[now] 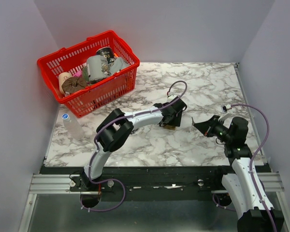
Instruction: Unlock with the key
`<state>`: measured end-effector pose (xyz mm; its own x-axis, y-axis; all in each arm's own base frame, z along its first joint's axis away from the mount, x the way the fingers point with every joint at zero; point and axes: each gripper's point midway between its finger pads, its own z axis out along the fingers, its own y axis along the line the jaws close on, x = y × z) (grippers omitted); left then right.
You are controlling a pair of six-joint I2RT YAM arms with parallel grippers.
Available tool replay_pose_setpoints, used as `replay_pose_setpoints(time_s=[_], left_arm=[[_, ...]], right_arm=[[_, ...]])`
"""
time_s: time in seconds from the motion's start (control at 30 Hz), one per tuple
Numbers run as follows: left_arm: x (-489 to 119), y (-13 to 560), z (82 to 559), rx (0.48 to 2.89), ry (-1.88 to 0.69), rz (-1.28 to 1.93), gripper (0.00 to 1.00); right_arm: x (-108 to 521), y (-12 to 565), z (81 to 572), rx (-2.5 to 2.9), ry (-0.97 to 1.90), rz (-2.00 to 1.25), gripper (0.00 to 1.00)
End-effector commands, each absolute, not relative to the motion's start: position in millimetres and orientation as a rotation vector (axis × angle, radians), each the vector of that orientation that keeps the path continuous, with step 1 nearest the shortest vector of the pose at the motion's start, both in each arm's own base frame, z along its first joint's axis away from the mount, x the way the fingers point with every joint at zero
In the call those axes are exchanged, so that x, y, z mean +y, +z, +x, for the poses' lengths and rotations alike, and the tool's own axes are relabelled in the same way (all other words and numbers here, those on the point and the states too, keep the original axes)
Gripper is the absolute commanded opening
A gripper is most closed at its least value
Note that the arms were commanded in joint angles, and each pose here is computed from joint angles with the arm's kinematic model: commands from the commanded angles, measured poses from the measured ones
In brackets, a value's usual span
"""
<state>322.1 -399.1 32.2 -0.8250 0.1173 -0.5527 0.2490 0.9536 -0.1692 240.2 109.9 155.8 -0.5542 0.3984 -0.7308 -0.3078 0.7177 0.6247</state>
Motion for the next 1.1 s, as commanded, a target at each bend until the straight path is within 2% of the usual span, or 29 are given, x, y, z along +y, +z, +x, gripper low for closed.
replay_pose_setpoints(time_s=[0.0, 0.2, 0.3, 0.4, 0.43, 0.5, 0.53, 0.6, 0.63, 0.73, 1.07], left_arm=[[-393, 27, 313, 2.532, -0.189, 0.426, 0.83], [-392, 13, 304, 2.557, -0.058, 0.517, 0.85], [-391, 5, 303, 2.569, -0.04, 0.532, 0.81], [-386, -5, 300, 2.59, -0.008, 0.544, 0.7], [-384, -7, 299, 2.595, 0.0, 0.543, 0.61], [-381, -15, 294, 2.615, -0.016, 0.531, 0.51], [-381, -14, 293, 2.62, -0.041, 0.52, 0.41], [-381, -22, 286, 2.641, -0.102, 0.488, 0.27], [-380, -18, 289, 2.637, -0.133, 0.453, 0.16], [-381, -15, 287, 2.639, -0.244, 0.355, 0.0], [-397, 21, 287, 2.53, -0.644, 0.013, 0.0]], right_arm=[[107, 165, 243, 1.936, 0.885, 0.057, 0.01], [107, 164, 243, 1.938, 0.884, 0.063, 0.01], [107, 165, 243, 1.936, 0.883, 0.06, 0.01], [107, 164, 242, 1.939, 0.881, 0.059, 0.01], [106, 165, 242, 1.936, 0.878, 0.057, 0.01], [106, 165, 242, 1.932, 0.868, 0.051, 0.01], [105, 164, 241, 1.935, 0.865, 0.048, 0.01], [105, 161, 240, 1.935, 0.85, 0.029, 0.01], [105, 161, 239, 1.931, 0.846, 0.019, 0.01], [109, 149, 237, 1.948, 0.855, 0.007, 0.01], [165, 104, 221, 2.085, 1.026, -0.038, 0.01]])
